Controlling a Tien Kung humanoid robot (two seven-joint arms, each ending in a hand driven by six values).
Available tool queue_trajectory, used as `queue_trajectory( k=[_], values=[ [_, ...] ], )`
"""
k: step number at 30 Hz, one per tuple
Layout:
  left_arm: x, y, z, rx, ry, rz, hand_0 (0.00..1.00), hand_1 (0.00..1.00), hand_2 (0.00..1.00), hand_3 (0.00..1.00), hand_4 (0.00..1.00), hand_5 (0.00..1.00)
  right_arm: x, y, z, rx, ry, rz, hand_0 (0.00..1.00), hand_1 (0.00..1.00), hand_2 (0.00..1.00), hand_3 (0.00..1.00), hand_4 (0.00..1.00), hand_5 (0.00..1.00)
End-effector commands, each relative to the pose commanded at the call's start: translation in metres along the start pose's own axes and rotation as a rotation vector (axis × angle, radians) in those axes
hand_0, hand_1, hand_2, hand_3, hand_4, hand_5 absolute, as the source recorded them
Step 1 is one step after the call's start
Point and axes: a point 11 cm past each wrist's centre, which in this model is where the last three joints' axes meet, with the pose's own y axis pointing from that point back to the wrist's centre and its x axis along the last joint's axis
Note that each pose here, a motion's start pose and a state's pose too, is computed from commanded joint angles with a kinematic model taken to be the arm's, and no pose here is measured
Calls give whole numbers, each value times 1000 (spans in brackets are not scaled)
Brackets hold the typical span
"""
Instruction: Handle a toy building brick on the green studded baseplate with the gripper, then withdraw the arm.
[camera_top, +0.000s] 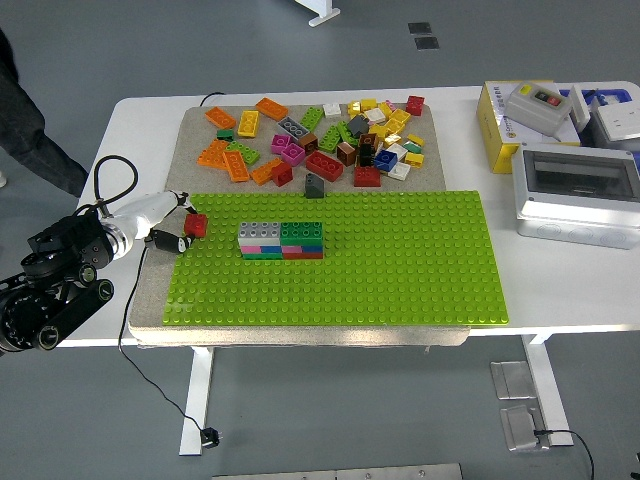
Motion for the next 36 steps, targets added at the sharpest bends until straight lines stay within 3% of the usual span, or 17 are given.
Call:
queue_trajectory(
  k=[9,10,12,16,18,26,29,32,36],
  values=[
    [14,10,-5,21,103,12,997,980,982,507,411,150,3,0,0,2,-7,7,688,644,659,663,450,803],
    [13,12,-4,28,110,5,993,976,973,499,514,144,4,-1,1,3,-10,9,688,644,659,663,450,803],
    [11,15,1,38,120,-12,993,976,973,499,514,144,5,-1,1,4,-13,12,688,644,659,663,450,803],
    [-2,18,27,35,161,-53,992,970,954,512,541,141,7,-1,2,7,-17,18,688,643,654,662,451,803],
    [-1,20,43,28,174,-50,992,970,954,512,541,141,8,-1,3,8,-17,19,688,643,654,662,451,803],
    [45,37,100,-9,153,71,991,965,949,528,541,145,8,-1,1,16,-11,20,688,644,652,662,450,803],
    [54,45,118,-36,134,95,986,958,934,521,557,146,8,-1,2,16,-13,20,687,644,644,662,450,804],
    [45,47,132,-45,118,75,986,958,934,521,557,146,8,-1,2,16,-15,20,687,644,644,662,450,804],
    [18,41,142,5,69,16,975,940,925,522,561,150,7,-1,1,18,-10,18,687,643,644,661,451,805]
  ],
)
